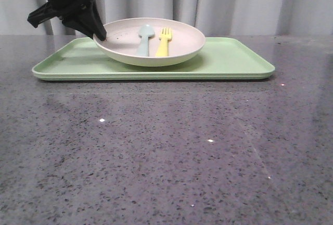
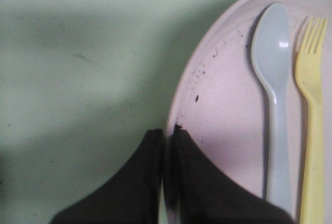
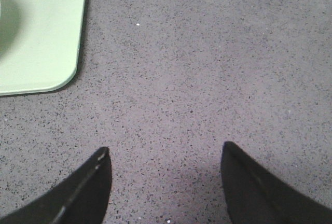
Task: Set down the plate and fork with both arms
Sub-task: 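Lower the plate onto the tray, open the left gripper, withdraw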
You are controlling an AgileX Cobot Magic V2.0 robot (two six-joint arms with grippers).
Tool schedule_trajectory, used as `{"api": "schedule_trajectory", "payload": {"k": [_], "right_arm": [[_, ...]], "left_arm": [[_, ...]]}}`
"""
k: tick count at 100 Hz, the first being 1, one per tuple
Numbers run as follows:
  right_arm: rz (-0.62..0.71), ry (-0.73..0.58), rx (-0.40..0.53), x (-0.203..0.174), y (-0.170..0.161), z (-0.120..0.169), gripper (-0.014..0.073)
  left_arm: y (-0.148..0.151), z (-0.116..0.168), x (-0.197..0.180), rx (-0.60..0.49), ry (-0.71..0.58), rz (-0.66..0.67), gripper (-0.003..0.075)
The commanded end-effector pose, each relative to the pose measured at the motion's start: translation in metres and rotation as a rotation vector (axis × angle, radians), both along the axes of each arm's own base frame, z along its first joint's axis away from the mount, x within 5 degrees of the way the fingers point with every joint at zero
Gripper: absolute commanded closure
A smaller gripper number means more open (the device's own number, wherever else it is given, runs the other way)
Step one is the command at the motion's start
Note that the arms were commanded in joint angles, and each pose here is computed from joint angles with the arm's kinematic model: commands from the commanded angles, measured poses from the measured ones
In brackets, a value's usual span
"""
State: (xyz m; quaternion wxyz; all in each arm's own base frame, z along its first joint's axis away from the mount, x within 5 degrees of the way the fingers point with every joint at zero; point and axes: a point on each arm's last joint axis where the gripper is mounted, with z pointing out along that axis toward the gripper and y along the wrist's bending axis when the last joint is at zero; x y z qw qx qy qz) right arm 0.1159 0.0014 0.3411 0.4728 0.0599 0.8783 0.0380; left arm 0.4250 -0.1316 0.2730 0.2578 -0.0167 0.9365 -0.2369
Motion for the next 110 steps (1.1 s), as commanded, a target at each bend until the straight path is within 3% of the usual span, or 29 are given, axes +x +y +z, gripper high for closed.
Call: {"api": "schedule_trajectory", "payload": {"k": [1, 37, 56, 68, 97, 110], "right_arm": [[-0.004, -0.094, -0.010, 0.003, -0.001, 0.015, 0.0126], [-0.004, -0.094, -0.010, 0.003, -0.001, 0.015, 0.0126], [-0.004, -0.094, -0.010, 0.003, -0.001, 0.015, 0.0126], [-0.004, -0.094, -0.010, 0.003, -0.001, 0.015, 0.0126], [-0.004, -0.109, -0.009, 0.004, -0.001, 0.016, 0.0126], [-0.003, -0.137, -0.002, 0.005, -0.001, 0.019, 0.0126]], "left_arm": [[-0.004, 0.033, -0.003, -0.066, -0.112, 0.033, 0.0741], [-0.004, 0.032, -0.003, -0.064, -0.101, 0.028, 0.0723], [-0.003, 0.031, -0.003, -0.063, -0.097, 0.029, 0.0510], [-0.003, 0.031, -0.003, -0.063, -0.097, 0.029, 0.0433], [0.003, 0.046, -0.007, -0.067, -0.140, 0.041, 0.0430], [0.010, 0.062, -0.016, -0.002, -0.191, 0.027, 0.0430]]}}
